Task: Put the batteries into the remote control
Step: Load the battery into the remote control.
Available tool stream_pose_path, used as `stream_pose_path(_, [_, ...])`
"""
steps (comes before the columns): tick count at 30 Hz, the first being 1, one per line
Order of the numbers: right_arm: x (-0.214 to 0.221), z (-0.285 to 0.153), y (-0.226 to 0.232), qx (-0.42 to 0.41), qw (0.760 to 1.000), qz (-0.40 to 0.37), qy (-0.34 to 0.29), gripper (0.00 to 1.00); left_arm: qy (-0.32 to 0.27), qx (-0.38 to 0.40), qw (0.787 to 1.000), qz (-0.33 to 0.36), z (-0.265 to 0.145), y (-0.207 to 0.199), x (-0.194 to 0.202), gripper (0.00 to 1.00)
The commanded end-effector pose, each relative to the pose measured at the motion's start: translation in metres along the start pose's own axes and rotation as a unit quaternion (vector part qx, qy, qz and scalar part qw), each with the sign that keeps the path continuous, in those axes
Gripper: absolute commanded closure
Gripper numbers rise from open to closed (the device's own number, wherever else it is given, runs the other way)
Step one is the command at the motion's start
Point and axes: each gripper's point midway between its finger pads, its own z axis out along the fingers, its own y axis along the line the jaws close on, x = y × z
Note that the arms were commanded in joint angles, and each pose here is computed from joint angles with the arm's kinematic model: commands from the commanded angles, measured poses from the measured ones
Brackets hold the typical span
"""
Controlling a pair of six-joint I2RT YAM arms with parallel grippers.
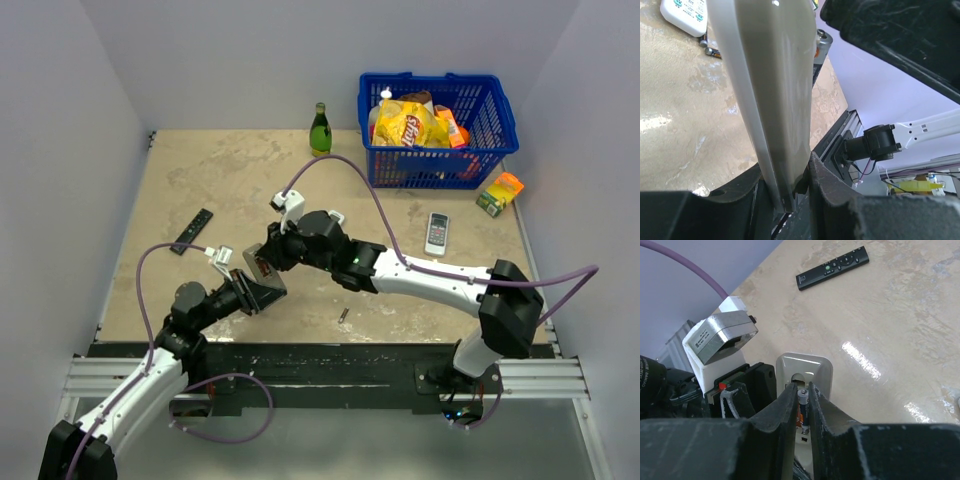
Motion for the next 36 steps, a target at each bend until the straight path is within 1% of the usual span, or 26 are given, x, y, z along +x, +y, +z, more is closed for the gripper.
stream_pose_path(1, [-0.012, 0.003, 0.007, -0.016, 1.0, 0.011, -0.016, 0.82, -0.015, 0.043, 0.998, 0.037, 0.001, -0.024, -0.014, 1.0])
stream_pose_path(2, [-0.011, 0.003, 0.006, -0.016, 1.0, 0.012, -0.016, 0.82, -0.016, 0.044, 0.998, 0.039, 0.001, -0.025, -0.014, 1.0])
stream_pose_path(7, [-0.008, 0.006, 0.007, -0.017, 1.0, 0.008, -0.009, 0.9, -0.016, 0.046, 0.998, 0.039, 0.0, -0.025, -0.014, 1.0])
stream_pose_path(13, [-0.003, 0.008, 0.005, -0.013, 1.0, -0.007, 0.008, 0.92, -0.017, 0.046, 0.998, 0.044, 0.001, -0.026, -0.015, 1.0])
stream_pose_path(16, [0.002, 0.01, 0.002, -0.008, 1.0, -0.012, 0.018, 0.93, -0.015, 0.043, 0.998, 0.045, 0.002, -0.025, -0.016, 1.0])
stream_pose_path(27, [-0.002, 0.012, -0.001, 0.003, 0.999, -0.031, 0.023, 0.92, -0.013, 0.033, 0.998, 0.056, 0.002, -0.024, -0.018, 1.0])
stream_pose_path(31, [0.003, 0.014, 0.0, -0.003, 0.998, -0.051, 0.036, 0.92, -0.014, 0.025, 0.998, 0.064, 0.002, -0.024, -0.021, 1.0])
stream_pose_path(34, [0.018, 0.015, -0.003, 0.002, 0.995, -0.073, 0.067, 0.92, -0.011, 0.015, 0.997, 0.07, 0.003, -0.023, -0.023, 1.0])
stream_pose_path(36, [0.021, 0.016, -0.001, 0.001, 0.994, -0.082, 0.076, 0.93, -0.013, 0.015, 0.997, 0.071, 0.002, -0.024, -0.025, 1.0])
